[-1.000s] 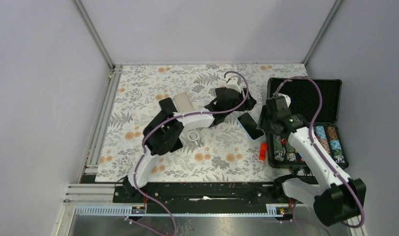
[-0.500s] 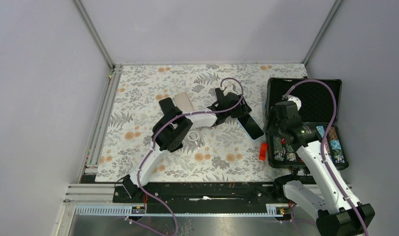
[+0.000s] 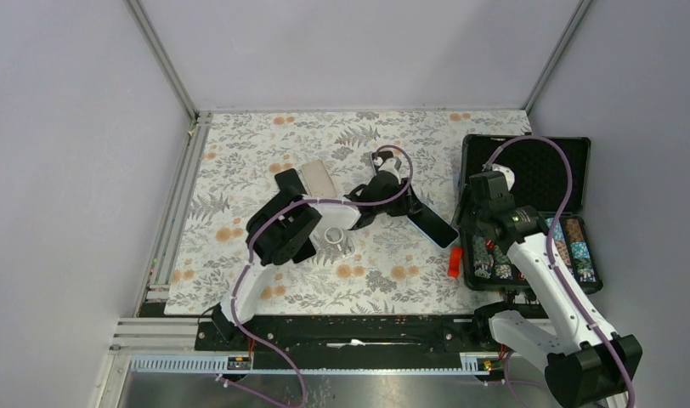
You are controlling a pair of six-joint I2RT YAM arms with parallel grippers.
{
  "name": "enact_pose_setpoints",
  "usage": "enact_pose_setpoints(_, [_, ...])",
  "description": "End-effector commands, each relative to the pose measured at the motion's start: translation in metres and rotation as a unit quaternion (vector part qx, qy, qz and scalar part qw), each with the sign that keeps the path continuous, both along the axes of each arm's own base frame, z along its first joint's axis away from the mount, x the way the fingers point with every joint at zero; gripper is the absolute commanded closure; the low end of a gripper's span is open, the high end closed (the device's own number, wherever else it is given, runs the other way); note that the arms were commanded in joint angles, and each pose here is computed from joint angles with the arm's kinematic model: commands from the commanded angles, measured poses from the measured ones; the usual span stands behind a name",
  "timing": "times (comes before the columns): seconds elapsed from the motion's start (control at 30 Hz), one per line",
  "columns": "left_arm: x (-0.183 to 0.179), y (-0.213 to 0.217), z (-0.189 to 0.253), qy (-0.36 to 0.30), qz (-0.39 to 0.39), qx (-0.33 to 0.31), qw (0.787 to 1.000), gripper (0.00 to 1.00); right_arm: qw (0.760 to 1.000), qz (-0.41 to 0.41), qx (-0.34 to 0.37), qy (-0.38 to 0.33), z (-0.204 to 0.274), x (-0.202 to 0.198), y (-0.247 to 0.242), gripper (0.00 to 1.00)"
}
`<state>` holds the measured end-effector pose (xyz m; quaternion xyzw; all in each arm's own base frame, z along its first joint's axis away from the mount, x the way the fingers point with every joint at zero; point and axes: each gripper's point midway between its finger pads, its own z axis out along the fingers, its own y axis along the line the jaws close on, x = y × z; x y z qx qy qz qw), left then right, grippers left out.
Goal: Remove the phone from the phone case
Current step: Pick up the phone at the center of the board.
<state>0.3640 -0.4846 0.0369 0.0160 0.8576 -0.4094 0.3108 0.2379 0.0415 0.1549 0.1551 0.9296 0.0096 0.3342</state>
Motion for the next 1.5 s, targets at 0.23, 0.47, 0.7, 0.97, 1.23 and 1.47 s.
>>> enact_pose_setpoints(0.23, [-0.089, 0.009, 0.017, -0.017, -0.098, -0.016, 0.995, 0.59, 0.995, 0.087, 0.016, 0.045, -0.036, 0.022, 0.028, 0.26])
enact_pose_setpoints(0.47, [-0.109, 0.053, 0.029, -0.079, -0.076, 0.016, 0.994, 0.6, 0.994, 0.073, 0.03, 0.077, -0.064, 0.045, 0.039, 0.25])
enact_pose_setpoints(0.7, [-0.103, 0.058, 0.054, -0.208, -0.139, 0.103, 0.963, 0.28, 0.997, 0.044, 0.025, 0.056, -0.051, 0.058, 0.035, 0.29])
enact_pose_setpoints(0.97, [-0.044, 0.056, 0.077, -0.211, -0.137, 0.148, 0.957, 0.15, 0.999, 0.01, 0.003, 0.048, -0.048, 0.063, 0.022, 0.31])
enact_pose_setpoints(1.23, [-0.046, 0.075, 0.082, -0.212, -0.086, 0.106, 0.968, 0.19, 0.989, 0.046, -0.033, 0.139, -0.092, 0.099, 0.043, 0.56])
enact_pose_setpoints(1.47, [-0.055, 0.1, 0.089, -0.235, -0.071, 0.091, 0.965, 0.12, 0.973, 0.066, -0.118, 0.19, -0.119, 0.104, 0.045, 0.54])
